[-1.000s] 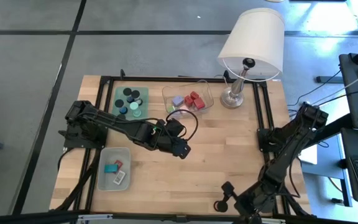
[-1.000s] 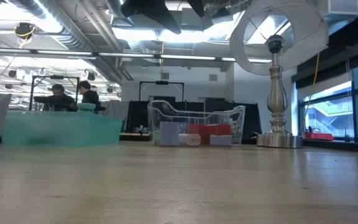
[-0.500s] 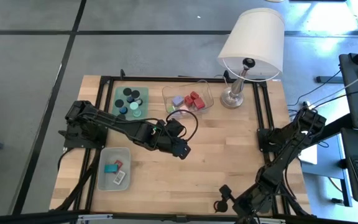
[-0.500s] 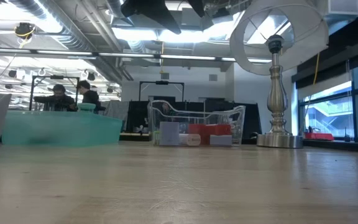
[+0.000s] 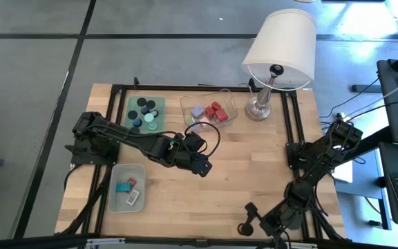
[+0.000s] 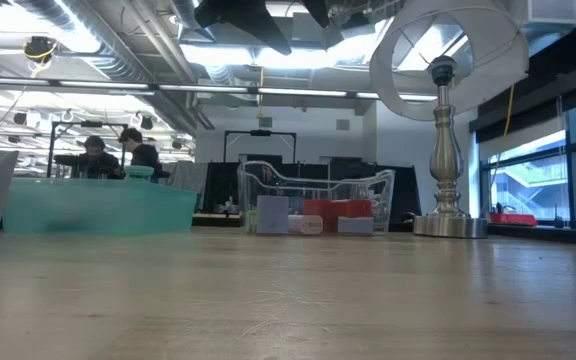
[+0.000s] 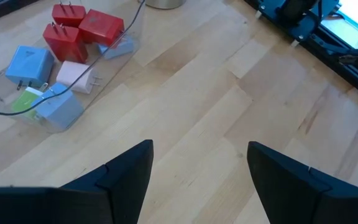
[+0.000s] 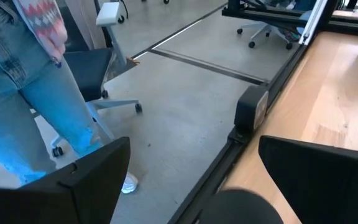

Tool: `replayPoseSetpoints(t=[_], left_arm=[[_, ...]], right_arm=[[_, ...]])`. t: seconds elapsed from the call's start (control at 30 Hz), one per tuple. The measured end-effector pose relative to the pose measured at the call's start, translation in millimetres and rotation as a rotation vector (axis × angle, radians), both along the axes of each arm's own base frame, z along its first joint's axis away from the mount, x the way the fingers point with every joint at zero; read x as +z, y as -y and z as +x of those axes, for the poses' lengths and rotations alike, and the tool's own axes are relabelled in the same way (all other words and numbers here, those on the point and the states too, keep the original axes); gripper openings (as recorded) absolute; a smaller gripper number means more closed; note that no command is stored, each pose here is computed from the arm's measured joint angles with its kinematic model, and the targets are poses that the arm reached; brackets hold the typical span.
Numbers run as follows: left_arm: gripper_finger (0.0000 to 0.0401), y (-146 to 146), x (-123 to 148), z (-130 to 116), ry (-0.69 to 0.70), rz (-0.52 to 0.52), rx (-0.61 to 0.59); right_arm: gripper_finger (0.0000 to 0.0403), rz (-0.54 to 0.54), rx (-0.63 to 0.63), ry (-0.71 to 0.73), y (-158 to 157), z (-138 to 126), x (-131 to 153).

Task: Pick & Place Office items
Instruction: Put the red hourglass into the green bin

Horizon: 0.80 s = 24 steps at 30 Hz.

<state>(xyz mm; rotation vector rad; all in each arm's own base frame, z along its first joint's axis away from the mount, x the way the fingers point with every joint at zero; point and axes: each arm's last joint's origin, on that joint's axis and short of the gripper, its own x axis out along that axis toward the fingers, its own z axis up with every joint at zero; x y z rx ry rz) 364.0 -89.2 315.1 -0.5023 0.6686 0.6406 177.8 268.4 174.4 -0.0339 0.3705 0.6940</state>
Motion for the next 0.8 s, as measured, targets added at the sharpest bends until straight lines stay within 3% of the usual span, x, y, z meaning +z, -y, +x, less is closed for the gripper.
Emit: replayPoseSetpoints(t=[0.8], left_arm=[[0.0257,-1.3,0.4,0.1,-0.005,0.041,-0.003]], right_arm=[[0.0359,-0.018,-0.053,-0.04,9.8,11.4,-16.1]])
